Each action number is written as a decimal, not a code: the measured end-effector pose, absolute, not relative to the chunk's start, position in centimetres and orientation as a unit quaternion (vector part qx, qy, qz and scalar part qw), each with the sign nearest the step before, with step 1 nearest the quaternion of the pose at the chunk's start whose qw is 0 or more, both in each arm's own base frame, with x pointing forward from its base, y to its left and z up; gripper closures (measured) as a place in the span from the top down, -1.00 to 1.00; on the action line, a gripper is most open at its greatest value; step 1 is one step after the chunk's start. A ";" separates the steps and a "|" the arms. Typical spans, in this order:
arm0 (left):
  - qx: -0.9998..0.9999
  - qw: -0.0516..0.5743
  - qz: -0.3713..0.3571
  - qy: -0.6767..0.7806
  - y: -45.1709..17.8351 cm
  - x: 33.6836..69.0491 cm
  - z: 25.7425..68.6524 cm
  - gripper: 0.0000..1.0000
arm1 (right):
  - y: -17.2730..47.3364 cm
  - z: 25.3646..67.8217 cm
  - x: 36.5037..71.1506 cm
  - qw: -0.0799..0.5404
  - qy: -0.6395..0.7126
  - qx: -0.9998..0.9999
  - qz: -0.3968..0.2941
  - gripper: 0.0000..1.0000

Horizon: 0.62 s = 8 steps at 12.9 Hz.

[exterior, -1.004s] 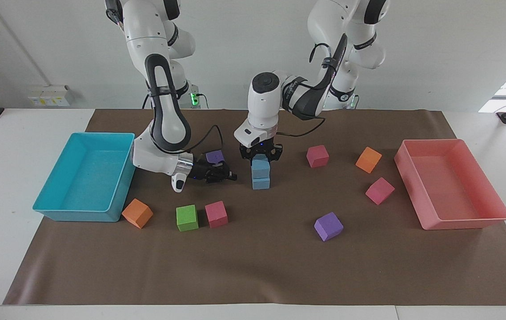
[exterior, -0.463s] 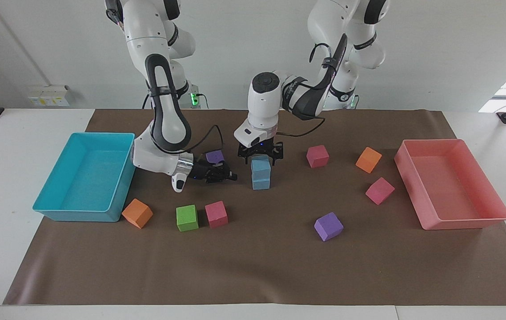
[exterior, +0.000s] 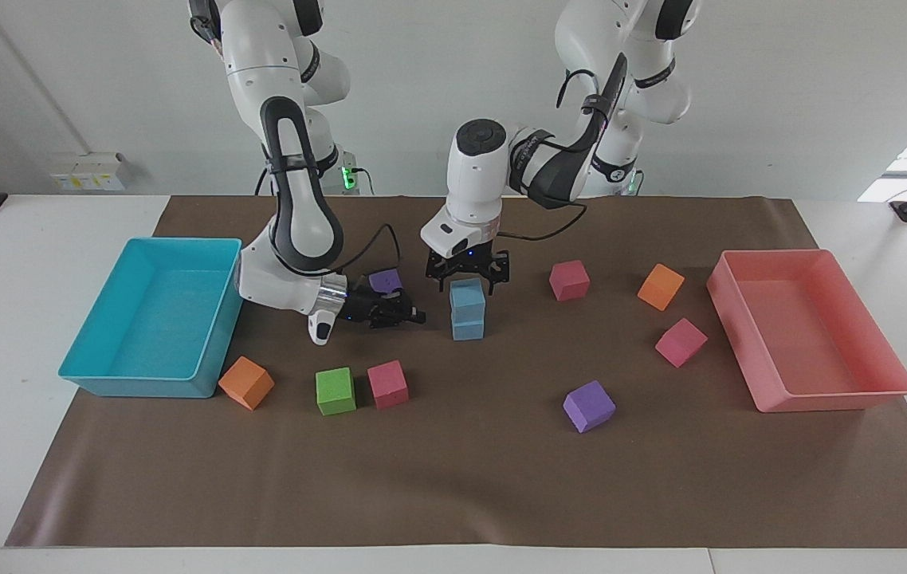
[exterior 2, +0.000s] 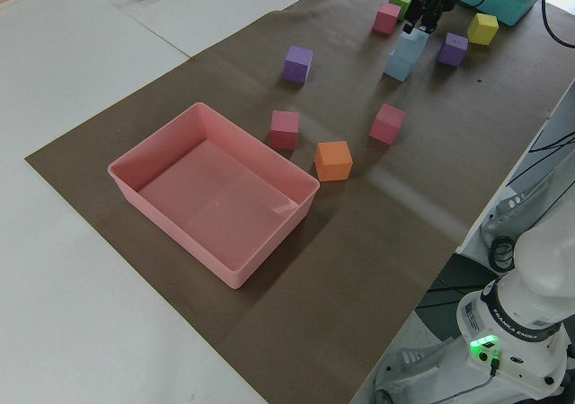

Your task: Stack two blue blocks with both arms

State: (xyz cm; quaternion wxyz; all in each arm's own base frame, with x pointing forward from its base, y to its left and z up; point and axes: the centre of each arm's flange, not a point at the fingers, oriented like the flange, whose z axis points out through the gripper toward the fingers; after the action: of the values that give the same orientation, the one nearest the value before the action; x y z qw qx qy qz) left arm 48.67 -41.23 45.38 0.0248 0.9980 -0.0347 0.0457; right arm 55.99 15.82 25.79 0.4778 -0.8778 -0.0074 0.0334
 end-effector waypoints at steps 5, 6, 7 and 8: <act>0.998 0.019 0.056 -0.031 -30.3 53.2 50.7 1.00 | 15.4 28.7 57.1 0.469 -0.023 -0.883 0.012 -0.97; 0.997 0.018 0.059 -0.035 -27.7 54.1 51.6 1.00 | 15.2 29.6 57.5 0.456 -0.029 -0.890 0.014 -0.92; 0.997 0.015 0.061 -0.040 -25.2 54.7 52.7 1.00 | 15.0 30.5 58.0 0.438 -0.033 -0.898 0.017 -0.88; 0.997 0.012 0.059 -0.044 -22.5 55.0 53.9 1.00 | 14.9 31.8 58.5 0.416 -0.034 -0.908 0.022 -0.67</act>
State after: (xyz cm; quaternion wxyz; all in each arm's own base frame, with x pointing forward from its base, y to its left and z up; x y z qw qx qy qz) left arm 55.01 -22.51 53.87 0.0120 0.9972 -0.0436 0.0588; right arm 58.47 14.85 31.84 0.4164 -0.9083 -0.0344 0.0219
